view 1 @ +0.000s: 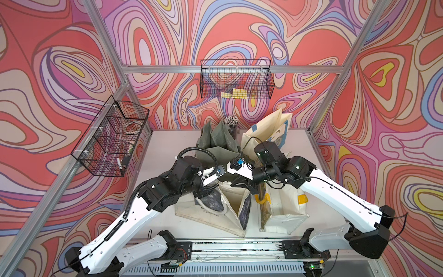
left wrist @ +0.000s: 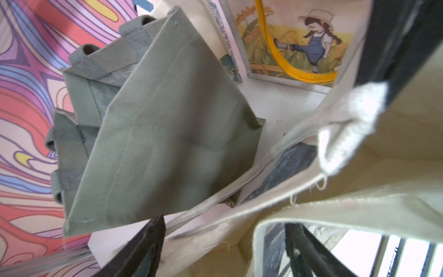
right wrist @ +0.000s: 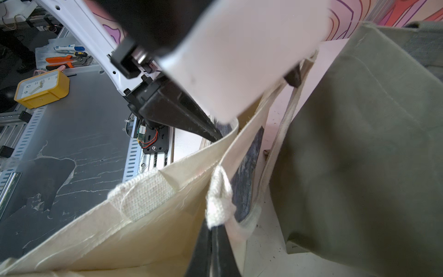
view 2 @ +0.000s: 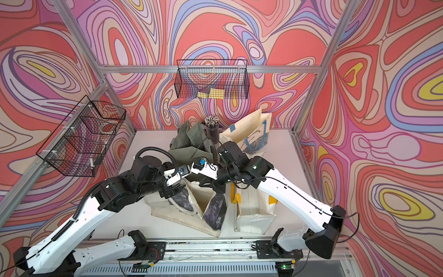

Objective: Put away the canvas bag
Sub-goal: Press the canvas bag at the center of the board.

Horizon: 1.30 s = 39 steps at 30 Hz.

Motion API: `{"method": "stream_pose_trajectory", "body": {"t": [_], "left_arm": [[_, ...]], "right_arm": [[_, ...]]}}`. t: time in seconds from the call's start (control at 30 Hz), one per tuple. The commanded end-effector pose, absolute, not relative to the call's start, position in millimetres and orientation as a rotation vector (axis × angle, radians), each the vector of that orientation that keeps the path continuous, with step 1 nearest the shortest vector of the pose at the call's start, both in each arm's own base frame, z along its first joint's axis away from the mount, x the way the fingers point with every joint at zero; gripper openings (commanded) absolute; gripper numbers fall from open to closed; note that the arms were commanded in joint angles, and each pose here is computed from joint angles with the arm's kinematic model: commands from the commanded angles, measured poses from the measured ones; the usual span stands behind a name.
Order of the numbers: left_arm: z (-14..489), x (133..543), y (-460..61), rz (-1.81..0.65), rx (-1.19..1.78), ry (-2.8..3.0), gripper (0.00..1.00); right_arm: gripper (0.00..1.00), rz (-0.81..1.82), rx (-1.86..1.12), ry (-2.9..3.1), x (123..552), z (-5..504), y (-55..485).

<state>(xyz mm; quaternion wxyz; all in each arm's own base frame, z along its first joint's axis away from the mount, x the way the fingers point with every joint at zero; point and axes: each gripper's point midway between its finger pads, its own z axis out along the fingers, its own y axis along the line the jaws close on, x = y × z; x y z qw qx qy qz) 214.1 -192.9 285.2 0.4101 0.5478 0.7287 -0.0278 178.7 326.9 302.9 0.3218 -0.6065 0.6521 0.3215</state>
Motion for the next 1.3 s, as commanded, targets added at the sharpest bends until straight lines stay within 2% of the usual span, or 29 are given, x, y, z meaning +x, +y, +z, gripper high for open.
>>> {"method": "stream_pose_trajectory", "body": {"t": [0.0, 0.17, 0.23, 0.37, 0.57, 0.67, 0.73, 0.83, 1.0, 1.13, 1.27], "left_arm": [[278.1, 195.8, -198.3, -0.157, 1.509, 1.822, 0.75], [274.1, 194.9, -197.7, -0.142, 1.553, 1.804, 0.72], [272.5, 196.0, -198.6, -0.137, 1.565, 1.802, 0.66], [272.3, 196.1, -200.6, -0.142, 1.577, 1.793, 0.44], [269.7, 201.3, -200.2, -0.104, 1.593, 1.781, 0.00], [271.2, 203.7, -200.7, -0.096, 1.588, 1.776, 0.00], [275.9, 204.0, -202.5, -0.107, 1.571, 1.766, 0.00], [286.4, 206.0, -201.6, -0.107, 1.517, 1.762, 0.00], [295.5, 207.2, -190.1, -0.070, 1.434, 1.790, 0.00], [301.2, 207.2, -178.8, -0.031, 1.368, 1.794, 0.00], [307.9, 214.5, -163.1, 0.048, 1.264, 1.828, 0.00]], "right_arm": [[0.00, 0.828, -1.585, 1.593, 176.5, 321.1, 330.2], [0.00, 0.822, -1.576, 1.571, 177.6, 324.5, 331.7], [0.00, 0.827, -1.572, 1.567, 177.9, 324.9, 332.9], [0.00, 0.828, -1.563, 1.570, 178.6, 324.2, 332.9], [0.00, 0.840, -1.545, 1.572, 177.7, 325.3, 332.2], [0.00, 0.840, -1.533, 1.582, 177.3, 326.5, 331.0], [0.05, 0.836, -1.507, 1.599, 179.2, 328.7, 329.9], [0.23, 0.811, -1.425, 1.627, 185.5, 337.1, 325.3], [0.47, 0.791, -1.239, 1.630, 195.0, 358.3, 312.9], [0.58, 0.758, -1.114, 1.636, 206.6, 378.2, 301.8], [0.63, 0.732, -1.096, 1.669, 204.2, 378.5, 289.6]]}}
